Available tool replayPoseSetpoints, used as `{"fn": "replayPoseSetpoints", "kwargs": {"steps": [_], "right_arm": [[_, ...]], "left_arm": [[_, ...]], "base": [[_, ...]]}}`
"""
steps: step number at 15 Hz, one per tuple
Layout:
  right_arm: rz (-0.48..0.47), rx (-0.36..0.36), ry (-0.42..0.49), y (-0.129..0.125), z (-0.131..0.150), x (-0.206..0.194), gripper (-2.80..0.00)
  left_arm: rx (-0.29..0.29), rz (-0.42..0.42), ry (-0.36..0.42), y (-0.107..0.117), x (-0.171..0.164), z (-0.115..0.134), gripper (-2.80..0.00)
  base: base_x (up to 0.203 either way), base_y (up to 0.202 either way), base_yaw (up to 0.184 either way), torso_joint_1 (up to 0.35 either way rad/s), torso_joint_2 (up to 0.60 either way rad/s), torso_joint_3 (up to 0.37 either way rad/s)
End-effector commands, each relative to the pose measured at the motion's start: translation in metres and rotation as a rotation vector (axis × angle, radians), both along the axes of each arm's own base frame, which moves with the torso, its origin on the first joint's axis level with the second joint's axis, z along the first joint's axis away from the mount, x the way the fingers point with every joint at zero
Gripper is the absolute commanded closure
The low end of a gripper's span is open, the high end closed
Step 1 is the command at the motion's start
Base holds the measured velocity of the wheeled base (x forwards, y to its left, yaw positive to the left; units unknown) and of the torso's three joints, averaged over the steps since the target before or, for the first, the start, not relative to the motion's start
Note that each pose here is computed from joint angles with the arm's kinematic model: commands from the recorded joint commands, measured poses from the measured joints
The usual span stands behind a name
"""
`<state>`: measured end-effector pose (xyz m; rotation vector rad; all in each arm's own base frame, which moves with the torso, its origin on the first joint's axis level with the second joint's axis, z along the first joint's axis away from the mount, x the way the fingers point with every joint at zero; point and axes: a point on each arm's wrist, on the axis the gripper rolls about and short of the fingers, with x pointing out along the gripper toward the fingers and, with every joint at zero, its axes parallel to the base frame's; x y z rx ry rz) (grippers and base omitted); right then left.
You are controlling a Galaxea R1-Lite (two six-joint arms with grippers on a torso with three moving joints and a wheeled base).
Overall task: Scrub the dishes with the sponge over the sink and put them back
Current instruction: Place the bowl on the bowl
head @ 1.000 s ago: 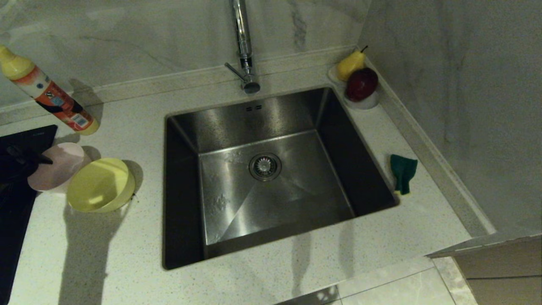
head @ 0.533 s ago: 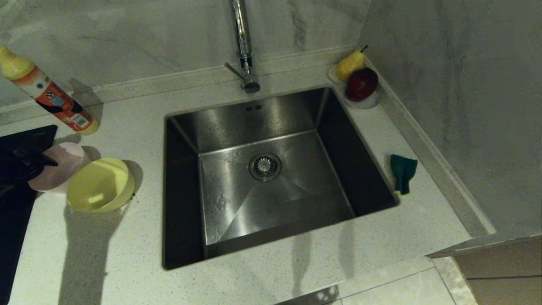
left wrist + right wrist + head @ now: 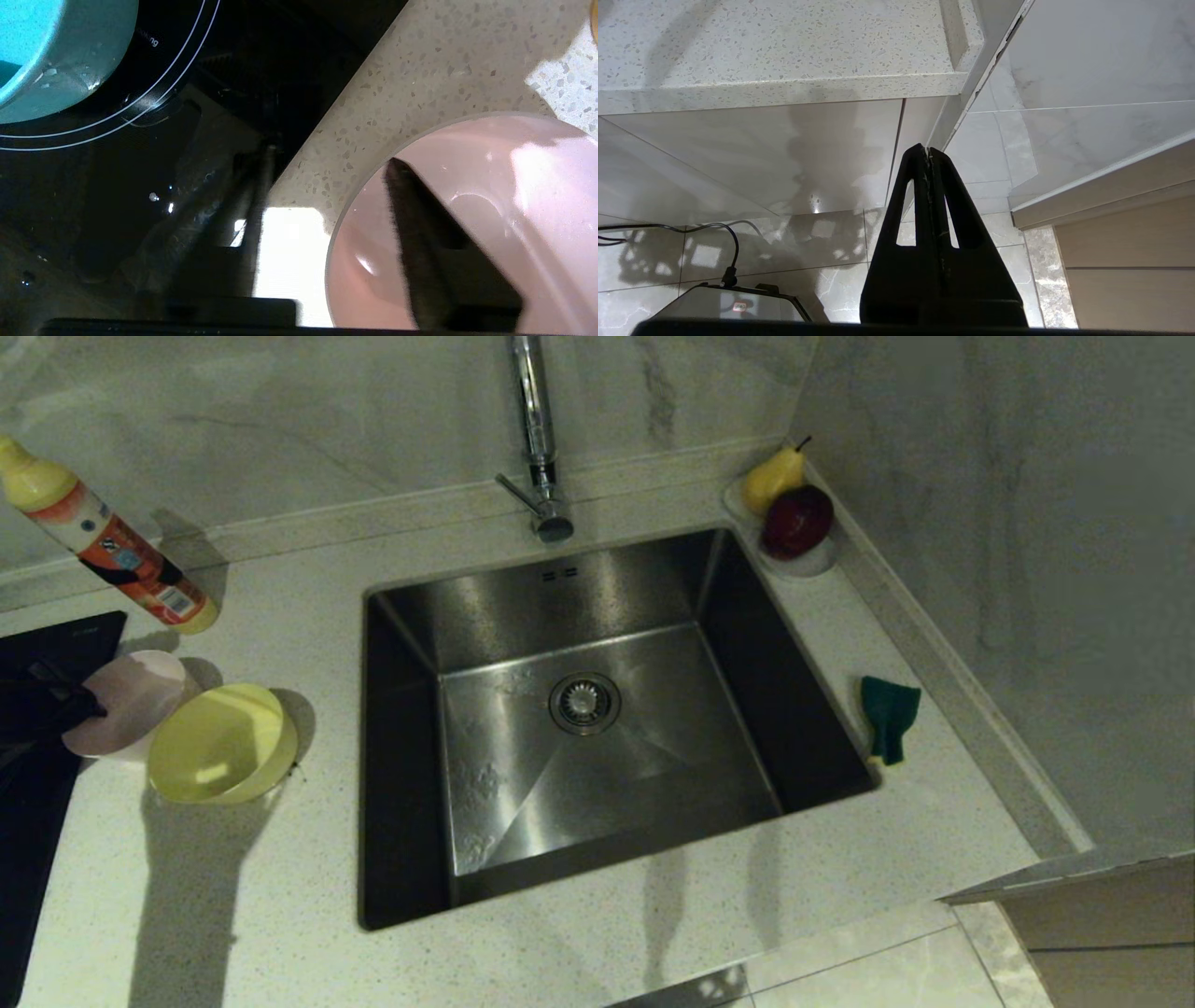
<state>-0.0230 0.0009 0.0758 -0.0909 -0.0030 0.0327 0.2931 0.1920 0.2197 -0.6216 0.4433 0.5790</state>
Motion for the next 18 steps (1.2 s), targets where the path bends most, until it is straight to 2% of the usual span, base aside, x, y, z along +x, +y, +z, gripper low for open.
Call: {"fn": "replayPoseSetpoints", "kwargs": {"steps": [1,7,10,16,18], "right_arm": [[0.000,-0.001,0.000,0.000,0.000,0.000,0.00],[0.001,-0.001,0.000,0.000,0.000,0.000,0.00],[0.002,-0.001,0.000,0.000,0.000,0.000,0.00],[0.000,-0.001,0.000,0.000,0.000,0.000,0.00],[0.002,-0.001,0.000,0.000,0.000,0.000,0.00]], "left_arm": [[-0.003,0.001,-0.001,0.000,0.000,0.000,0.00],[0.007,0.005,-0.018,0.000,-0.001,0.006,0.00],[0.035,0.011,-0.072,-0.003,-0.007,0.028,0.00],[0.141,0.004,-0.200,-0.028,-0.046,0.083,0.00],[0.140,-0.012,-0.197,-0.038,-0.060,0.092,0.00]], "base": [[0.000,0.000,0.000,0.000,0.00,0.000],[0.000,0.000,0.000,0.000,0.00,0.000],[0.000,0.000,0.000,0.000,0.00,0.000],[0.000,0.000,0.000,0.000,0.00,0.000],[0.000,0.000,0.000,0.000,0.00,0.000]]}}
